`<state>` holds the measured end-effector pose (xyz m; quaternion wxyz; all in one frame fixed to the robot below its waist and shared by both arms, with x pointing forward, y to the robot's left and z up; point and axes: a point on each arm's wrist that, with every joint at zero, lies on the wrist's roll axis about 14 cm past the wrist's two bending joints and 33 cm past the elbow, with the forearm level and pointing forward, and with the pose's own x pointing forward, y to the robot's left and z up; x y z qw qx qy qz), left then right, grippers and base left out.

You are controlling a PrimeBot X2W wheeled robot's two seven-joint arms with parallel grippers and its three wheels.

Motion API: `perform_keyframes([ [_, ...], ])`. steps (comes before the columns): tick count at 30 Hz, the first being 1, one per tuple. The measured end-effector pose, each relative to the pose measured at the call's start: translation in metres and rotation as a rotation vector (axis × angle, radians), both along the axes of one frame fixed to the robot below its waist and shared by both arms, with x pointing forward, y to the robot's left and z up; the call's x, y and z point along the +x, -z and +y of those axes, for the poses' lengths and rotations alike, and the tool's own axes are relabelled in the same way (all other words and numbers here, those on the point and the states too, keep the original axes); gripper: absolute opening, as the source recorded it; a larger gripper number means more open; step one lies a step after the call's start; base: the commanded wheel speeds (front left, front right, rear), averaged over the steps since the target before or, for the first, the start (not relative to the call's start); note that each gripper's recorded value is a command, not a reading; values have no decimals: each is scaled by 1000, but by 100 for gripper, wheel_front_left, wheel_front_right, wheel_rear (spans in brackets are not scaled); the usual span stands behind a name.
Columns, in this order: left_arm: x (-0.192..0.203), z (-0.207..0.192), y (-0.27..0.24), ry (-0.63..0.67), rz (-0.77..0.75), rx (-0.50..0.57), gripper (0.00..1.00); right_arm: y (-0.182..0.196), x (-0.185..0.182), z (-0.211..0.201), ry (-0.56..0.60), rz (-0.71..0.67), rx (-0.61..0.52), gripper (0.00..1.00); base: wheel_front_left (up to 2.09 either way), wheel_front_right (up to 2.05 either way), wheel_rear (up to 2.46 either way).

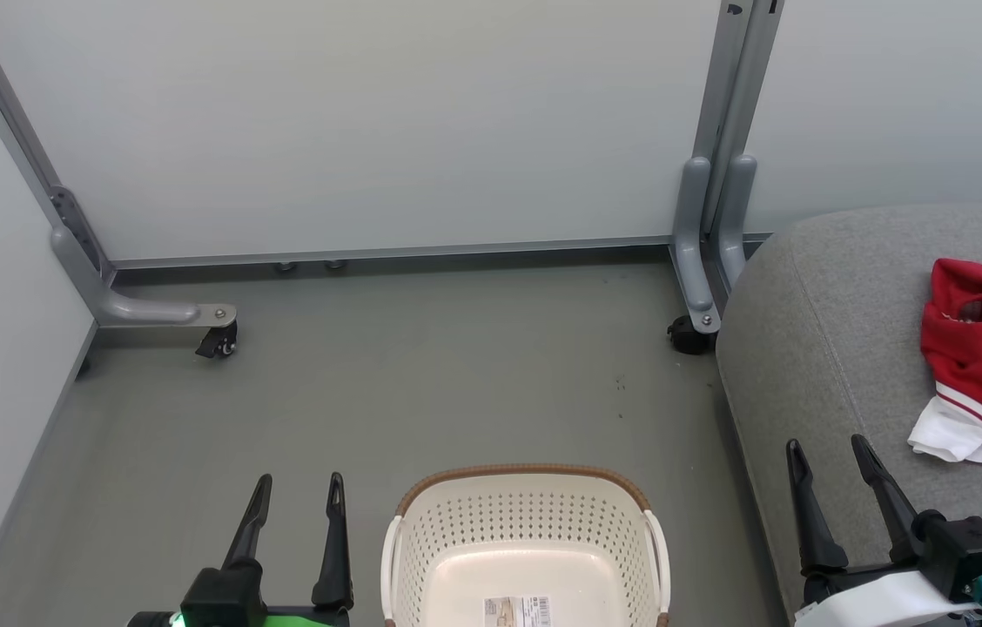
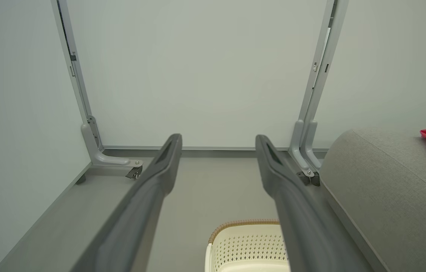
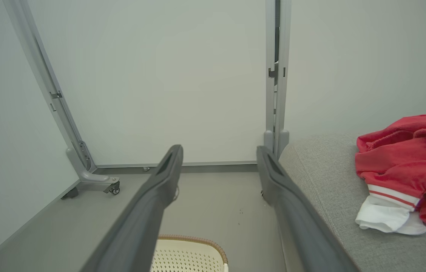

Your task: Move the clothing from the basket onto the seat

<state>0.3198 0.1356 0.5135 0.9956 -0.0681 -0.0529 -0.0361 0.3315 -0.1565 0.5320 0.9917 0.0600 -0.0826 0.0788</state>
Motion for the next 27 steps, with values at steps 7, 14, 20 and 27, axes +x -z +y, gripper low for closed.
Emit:
perform_keyframes([
  [7,-4,-2,16,13,49,13,0,11,0,2,-1,34,8,0,0,0,0],
  [14,-4,3,26,-4,103,-89,0,22,1,-3,17,93,108,0,0,0,0],
  [20,-1,12,32,-25,144,-199,0,27,3,-9,36,130,215,0,0,0,0],
  [27,3,19,37,-39,177,-321,0,27,9,-15,50,155,334,0,0,0,0],
])
